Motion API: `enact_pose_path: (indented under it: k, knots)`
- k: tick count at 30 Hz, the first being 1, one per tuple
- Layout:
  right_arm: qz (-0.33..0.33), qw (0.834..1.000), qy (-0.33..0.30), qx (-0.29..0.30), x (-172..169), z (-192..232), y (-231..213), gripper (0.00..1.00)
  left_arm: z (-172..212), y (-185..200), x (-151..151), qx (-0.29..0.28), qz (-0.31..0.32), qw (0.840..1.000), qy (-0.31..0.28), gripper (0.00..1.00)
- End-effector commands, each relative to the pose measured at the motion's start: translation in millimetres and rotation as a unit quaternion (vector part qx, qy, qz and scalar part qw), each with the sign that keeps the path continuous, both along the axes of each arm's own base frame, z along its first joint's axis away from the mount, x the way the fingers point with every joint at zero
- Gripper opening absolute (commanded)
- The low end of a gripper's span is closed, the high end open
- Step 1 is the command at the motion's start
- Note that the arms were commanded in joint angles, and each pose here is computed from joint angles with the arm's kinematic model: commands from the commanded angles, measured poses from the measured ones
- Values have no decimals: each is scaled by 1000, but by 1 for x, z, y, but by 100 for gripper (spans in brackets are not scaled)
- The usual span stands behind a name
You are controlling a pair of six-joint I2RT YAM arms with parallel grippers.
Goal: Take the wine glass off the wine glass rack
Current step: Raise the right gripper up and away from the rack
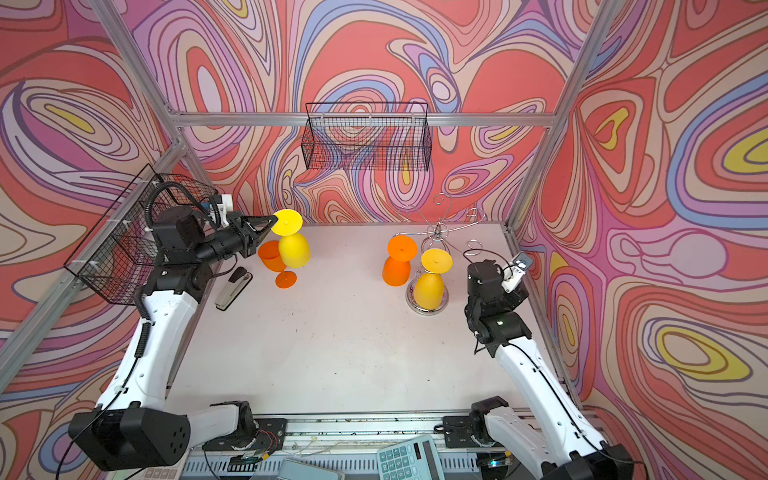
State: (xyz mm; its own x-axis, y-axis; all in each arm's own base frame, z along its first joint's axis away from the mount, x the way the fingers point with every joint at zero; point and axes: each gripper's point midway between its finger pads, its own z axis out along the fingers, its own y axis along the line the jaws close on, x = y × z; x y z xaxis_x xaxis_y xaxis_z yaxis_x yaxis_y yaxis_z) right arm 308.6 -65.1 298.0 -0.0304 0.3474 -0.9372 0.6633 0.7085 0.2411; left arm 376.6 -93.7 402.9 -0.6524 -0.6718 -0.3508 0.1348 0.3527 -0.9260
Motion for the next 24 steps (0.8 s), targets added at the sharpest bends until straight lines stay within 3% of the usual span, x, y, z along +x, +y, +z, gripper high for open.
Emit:
enact_pose_path:
  k: [1, 8, 18, 21, 24]
  knots:
    - [4, 999, -28, -27, 3, 41, -2, 86, 8, 0, -1, -5, -6, 1000, -19, 0]
    - [47, 996, -71, -39, 31, 98, 13, 87, 10, -1, -2, -3, -11, 1000, -22, 0]
    - [86, 984, -135, -82, 41, 178, 29, 87, 5, -1, 1, -4, -11, 1000, -18, 0]
    - [144, 975, -148, -80, 54, 192, 51, 87, 4, -1, 2, -3, -11, 1000, -17, 0]
    - [246, 951, -166, -88, 66, 207, 104, 87, 2, 0, 3, 0, -7, 1000, -15, 0]
